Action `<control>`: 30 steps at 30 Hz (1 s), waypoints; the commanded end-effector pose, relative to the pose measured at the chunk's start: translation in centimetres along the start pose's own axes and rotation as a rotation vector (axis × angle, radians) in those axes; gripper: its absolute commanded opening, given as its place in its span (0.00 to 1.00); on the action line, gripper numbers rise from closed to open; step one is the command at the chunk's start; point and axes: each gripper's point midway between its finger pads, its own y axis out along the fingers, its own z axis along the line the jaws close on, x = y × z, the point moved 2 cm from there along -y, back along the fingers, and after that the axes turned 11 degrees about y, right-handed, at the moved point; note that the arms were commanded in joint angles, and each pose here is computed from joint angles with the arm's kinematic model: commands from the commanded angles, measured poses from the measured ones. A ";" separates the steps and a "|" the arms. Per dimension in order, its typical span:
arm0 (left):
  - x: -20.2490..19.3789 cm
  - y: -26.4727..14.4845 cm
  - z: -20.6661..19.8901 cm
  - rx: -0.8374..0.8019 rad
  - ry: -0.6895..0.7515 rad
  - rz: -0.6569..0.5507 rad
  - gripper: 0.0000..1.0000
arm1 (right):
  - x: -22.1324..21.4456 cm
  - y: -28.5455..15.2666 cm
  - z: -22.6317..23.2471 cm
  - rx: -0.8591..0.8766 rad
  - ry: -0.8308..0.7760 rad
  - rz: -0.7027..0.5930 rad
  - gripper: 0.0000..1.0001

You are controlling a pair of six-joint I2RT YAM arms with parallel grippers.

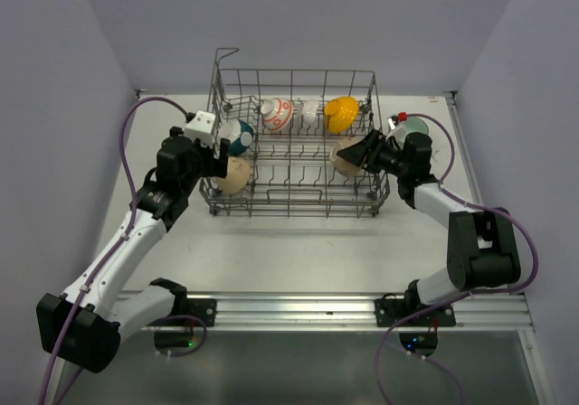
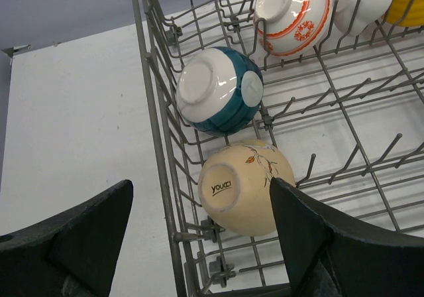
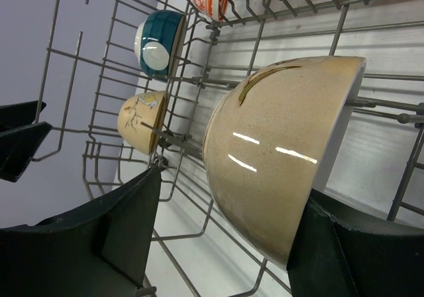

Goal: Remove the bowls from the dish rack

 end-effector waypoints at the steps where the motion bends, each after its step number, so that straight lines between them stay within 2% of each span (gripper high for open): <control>1: 0.1 -0.4 -0.3 -0.026 0.011 0.008 0.89 | 1.6 -0.6 4.7 0.126 -0.057 -0.018 0.70; 10: 0.2 -0.5 -0.3 -0.025 0.010 0.004 0.93 | 1.7 -1.1 6.0 0.184 -0.070 -0.025 0.67; 16: 0.3 -0.6 -0.2 -0.019 0.009 0.000 0.96 | 1.4 -0.8 5.5 0.178 -0.064 -0.011 0.53; 21: 0.4 -0.6 -0.2 -0.019 0.009 -0.001 0.99 | 0.9 -0.6 4.9 0.187 -0.049 -0.002 0.53; 30: 0.5 -0.7 -0.2 -0.021 0.009 -0.005 1.00 | 2.1 -1.0 7.6 0.255 -0.079 -0.011 0.52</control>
